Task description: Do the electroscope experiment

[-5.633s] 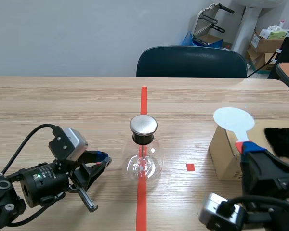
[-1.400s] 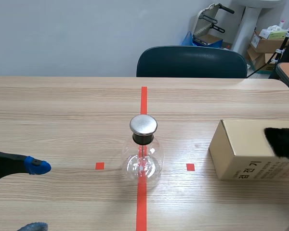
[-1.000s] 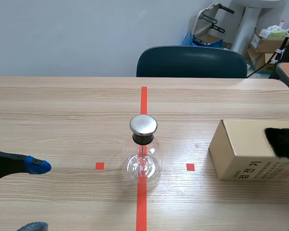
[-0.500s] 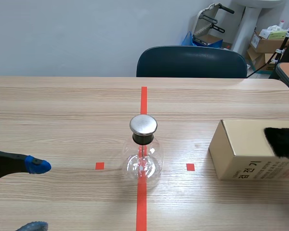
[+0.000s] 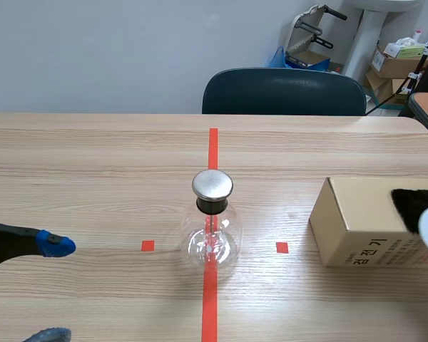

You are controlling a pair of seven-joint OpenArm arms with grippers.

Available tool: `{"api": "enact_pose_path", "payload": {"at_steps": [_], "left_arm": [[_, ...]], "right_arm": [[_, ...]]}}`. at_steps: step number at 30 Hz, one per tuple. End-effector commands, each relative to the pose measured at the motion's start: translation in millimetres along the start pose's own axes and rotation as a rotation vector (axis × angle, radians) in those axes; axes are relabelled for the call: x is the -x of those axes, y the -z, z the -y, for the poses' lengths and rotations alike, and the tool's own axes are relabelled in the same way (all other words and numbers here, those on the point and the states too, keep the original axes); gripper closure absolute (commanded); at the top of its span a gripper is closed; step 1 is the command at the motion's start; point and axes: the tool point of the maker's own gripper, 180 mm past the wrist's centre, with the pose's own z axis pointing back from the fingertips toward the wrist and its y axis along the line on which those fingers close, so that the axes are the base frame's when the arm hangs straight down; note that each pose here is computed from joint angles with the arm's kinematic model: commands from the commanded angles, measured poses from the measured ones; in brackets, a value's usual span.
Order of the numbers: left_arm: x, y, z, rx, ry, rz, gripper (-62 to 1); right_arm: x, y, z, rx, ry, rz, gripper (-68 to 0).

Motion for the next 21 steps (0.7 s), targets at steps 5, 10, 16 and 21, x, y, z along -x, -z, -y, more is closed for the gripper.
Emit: {"api": "enact_pose_path", "payload": {"at_steps": [5,10,16,21], "left_arm": [[-10,3,-1,0.003,0.003,0.038,-49.5],[-10,3,-1,0.003,0.003,0.038,-49.5],[-10,3,-1,0.003,0.003,0.038,-49.5],[-10,3,-1,0.003,0.003,0.038,-49.5]], "right_arm": [[20.7,-2,9,0.038,-0.033,-0.099,-0.6],[37.1,-4,10,0.039,-0.035,-0.186,-0.6],[-8.5,-2,8,0.035,-0.04,0.067,-0.6],[32.9,-4,10,0.045,-0.037,-0.167,-0.6]]}}
